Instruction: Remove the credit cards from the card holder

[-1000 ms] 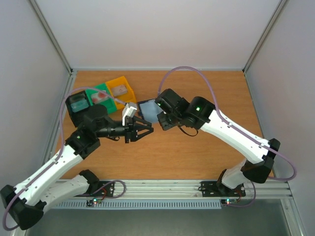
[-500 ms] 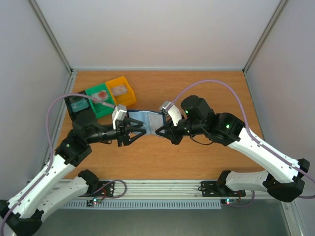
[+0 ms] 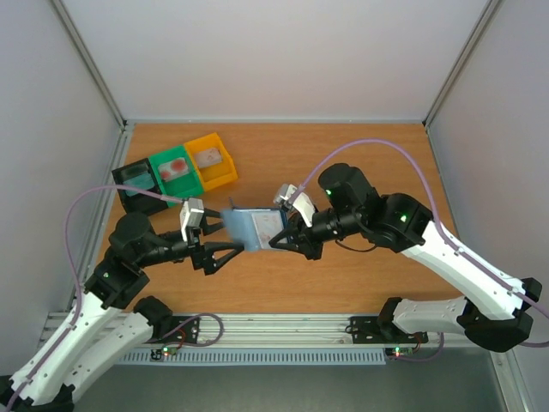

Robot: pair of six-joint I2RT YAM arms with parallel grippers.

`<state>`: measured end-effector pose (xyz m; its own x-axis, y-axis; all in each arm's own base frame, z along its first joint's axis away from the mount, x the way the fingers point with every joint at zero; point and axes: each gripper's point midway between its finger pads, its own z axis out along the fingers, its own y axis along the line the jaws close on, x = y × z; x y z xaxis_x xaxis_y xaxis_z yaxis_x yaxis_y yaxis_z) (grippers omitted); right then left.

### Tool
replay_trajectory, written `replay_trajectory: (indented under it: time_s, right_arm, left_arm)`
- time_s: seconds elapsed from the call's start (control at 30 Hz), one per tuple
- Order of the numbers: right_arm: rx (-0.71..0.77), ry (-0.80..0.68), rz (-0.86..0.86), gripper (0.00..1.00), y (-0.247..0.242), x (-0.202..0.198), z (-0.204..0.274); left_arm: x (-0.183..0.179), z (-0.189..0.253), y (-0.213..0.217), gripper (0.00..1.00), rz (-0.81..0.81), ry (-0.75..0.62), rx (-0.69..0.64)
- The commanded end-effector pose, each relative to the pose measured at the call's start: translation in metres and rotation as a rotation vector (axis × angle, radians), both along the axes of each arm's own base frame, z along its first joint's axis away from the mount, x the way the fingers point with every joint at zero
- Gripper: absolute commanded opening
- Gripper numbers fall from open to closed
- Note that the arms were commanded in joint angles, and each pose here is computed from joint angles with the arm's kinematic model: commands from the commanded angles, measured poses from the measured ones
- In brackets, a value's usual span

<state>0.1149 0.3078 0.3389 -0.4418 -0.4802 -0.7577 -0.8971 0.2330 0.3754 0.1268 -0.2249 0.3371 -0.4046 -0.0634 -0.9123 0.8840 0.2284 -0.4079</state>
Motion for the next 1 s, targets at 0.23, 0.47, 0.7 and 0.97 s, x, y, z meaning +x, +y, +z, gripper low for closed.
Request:
replay_trajectory:
  time_s: [0.23, 0.47, 0.7, 0.97]
  right_arm:
    - [0.057, -0.031, 0.135, 0.01, 0.009, -0.018, 0.036]
    - [0.092, -0.036, 0.215, 0.01, 0.007, -0.03, 0.032]
    - [0.107, -0.024, 0.198, 0.22, -0.001, -0.024, 0.032]
    - [0.122, -0.158, -0.089, 0.77, -0.025, 0.025, 0.041]
  left_arm:
    - [-0.004, 0.012, 0.004, 0.99, -0.023, -0.084, -0.038]
    - [-0.016, 0.018, -0.002, 0.64, -0.121, -0.153, -0.12]
    - [-0.016, 0.015, 0.001, 0.0, -0.095, -0.17, -0.108]
    - [-0.017, 0.014, 0.002, 0.0, -0.099, -0.195, -0.092]
